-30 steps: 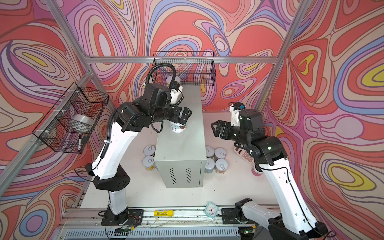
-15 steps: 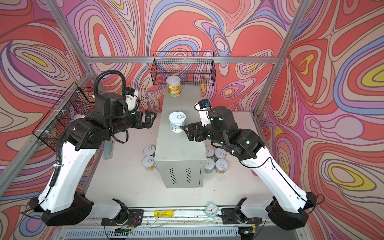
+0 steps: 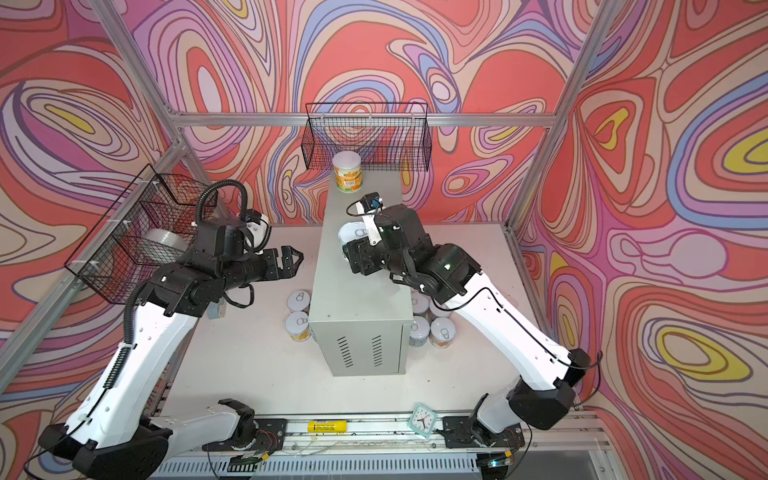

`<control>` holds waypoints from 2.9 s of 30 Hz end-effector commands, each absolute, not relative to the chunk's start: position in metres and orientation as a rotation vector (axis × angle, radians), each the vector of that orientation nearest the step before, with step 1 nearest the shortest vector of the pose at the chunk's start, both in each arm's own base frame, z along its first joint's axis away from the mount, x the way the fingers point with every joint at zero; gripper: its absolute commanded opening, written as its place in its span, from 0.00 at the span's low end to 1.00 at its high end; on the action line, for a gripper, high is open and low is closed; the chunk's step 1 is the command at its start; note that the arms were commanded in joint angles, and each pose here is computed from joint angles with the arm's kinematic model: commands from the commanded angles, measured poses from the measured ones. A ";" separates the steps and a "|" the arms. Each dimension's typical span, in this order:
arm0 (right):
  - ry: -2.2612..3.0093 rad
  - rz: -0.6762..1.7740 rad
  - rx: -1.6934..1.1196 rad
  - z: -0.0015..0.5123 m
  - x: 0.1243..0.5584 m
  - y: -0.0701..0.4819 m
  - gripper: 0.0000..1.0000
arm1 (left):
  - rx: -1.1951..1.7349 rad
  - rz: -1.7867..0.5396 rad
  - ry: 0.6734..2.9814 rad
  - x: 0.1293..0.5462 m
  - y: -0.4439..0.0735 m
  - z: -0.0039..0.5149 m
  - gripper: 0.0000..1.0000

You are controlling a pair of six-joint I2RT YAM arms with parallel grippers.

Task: Place and organize the canned foods onto the counter
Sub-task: 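Carry the can with the right gripper along the cabinet top toward the orange can, then set the can beside the orange-labelled can and open the right gripper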

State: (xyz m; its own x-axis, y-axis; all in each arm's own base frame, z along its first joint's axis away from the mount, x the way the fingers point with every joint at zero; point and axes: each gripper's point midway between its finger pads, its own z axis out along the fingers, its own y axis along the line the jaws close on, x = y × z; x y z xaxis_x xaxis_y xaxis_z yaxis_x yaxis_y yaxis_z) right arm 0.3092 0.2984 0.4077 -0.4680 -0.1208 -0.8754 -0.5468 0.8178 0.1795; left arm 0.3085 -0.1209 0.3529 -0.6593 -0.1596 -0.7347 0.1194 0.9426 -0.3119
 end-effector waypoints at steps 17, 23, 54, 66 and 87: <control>2.006 0.248 -0.336 0.409 0.379 0.294 0.67 | -0.007 -0.502 2.245 0.338 -0.139 0.336 0.96; 2.024 0.217 -0.231 0.408 0.410 0.271 0.68 | -0.006 -0.496 2.247 0.342 -0.136 0.335 0.96; 1.928 0.357 -0.100 0.415 0.522 0.238 0.63 | -0.019 -0.505 2.277 0.359 -0.136 0.317 0.93; 1.904 0.379 -0.068 0.413 0.541 0.242 0.61 | -0.018 -0.504 2.289 0.362 -0.137 0.311 0.92; 1.865 0.441 -0.035 0.425 0.547 0.237 0.60 | -0.013 -0.482 2.293 0.358 -0.133 0.303 0.95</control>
